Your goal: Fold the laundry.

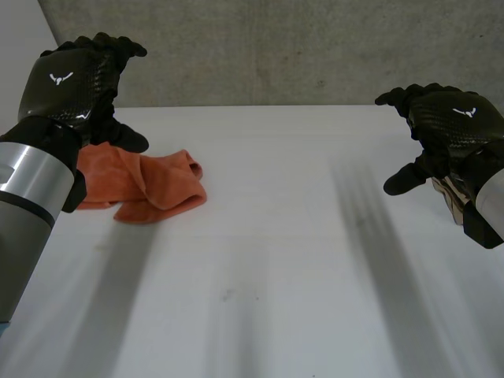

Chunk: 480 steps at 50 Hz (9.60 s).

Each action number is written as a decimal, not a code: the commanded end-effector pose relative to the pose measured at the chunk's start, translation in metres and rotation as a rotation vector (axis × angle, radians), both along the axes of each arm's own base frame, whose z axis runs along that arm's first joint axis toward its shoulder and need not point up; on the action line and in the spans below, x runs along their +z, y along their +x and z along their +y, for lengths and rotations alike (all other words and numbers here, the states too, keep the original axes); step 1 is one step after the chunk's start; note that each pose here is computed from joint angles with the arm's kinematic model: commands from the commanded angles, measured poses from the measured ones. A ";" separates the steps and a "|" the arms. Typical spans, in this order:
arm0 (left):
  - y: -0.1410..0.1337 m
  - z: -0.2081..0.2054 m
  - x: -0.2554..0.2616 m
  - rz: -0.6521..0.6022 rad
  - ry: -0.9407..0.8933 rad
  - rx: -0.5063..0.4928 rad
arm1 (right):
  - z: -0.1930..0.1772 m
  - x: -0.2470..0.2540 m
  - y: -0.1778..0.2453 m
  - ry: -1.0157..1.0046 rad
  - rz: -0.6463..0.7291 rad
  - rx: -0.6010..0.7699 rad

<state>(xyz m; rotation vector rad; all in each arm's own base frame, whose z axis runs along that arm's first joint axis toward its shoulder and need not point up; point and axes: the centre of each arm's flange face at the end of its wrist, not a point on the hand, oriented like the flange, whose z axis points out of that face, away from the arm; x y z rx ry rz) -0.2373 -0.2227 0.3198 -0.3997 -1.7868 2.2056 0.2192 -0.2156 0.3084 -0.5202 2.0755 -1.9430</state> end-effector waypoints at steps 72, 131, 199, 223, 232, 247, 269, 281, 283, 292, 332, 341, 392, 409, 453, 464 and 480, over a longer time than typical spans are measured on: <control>-0.004 -0.206 -0.035 -0.398 -0.426 0.191 | -0.027 -0.023 -0.002 0.062 0.092 -0.006; -0.064 -0.040 0.114 0.097 -0.584 -0.103 | -0.048 -0.008 -0.023 0.047 0.085 -0.083; -0.151 -0.110 -0.210 -0.540 -0.071 -0.485 | -0.003 -0.159 0.091 0.125 0.368 0.081; -0.085 -0.104 0.076 -0.023 -0.721 0.176 | -0.118 0.059 0.107 -0.722 -0.203 0.142; -0.070 -0.052 -0.042 -0.237 -0.365 0.056 | -0.095 -0.009 0.085 -0.337 -0.112 0.270; -0.040 0.030 -0.119 -0.415 0.044 -0.024 | -0.023 -0.133 0.057 0.213 0.273 0.440; -0.042 -0.091 -0.093 -0.488 -0.068 -0.160 | -0.023 -0.096 0.011 0.367 0.118 0.092; -0.029 -0.130 -0.160 -0.719 0.048 -0.128 | -0.017 -0.124 0.007 0.466 0.224 0.121; -0.029 -0.131 -0.168 -0.726 0.064 -0.133 | -0.018 -0.127 0.007 0.471 0.232 0.123; -0.034 -0.124 -0.191 -0.737 0.121 -0.186 | -0.023 -0.135 0.005 0.490 0.255 0.122; -0.039 -0.109 -0.194 -0.761 0.143 -0.207 | -0.041 -0.132 -0.008 0.484 0.229 0.080; -0.040 -0.111 -0.208 -0.778 0.166 -0.211 | -0.042 -0.140 -0.008 0.509 0.236 0.081; -0.027 -0.113 -0.192 -0.737 0.165 -0.238 | -0.032 -0.149 0.002 0.549 0.253 0.113; -0.024 -0.114 -0.205 -0.748 0.202 -0.245 | -0.034 -0.149 0.001 0.545 0.250 0.107; -0.030 -0.113 -0.162 -0.742 0.109 -0.141 | -0.041 -0.141 -0.005 0.520 0.243 0.087; -0.024 -0.096 -0.106 -0.660 -0.009 -0.116 | -0.034 -0.138 0.009 0.535 0.233 0.127; -0.027 -0.097 -0.184 -0.744 0.183 -0.272 | -0.032 -0.144 0.004 0.575 0.234 0.118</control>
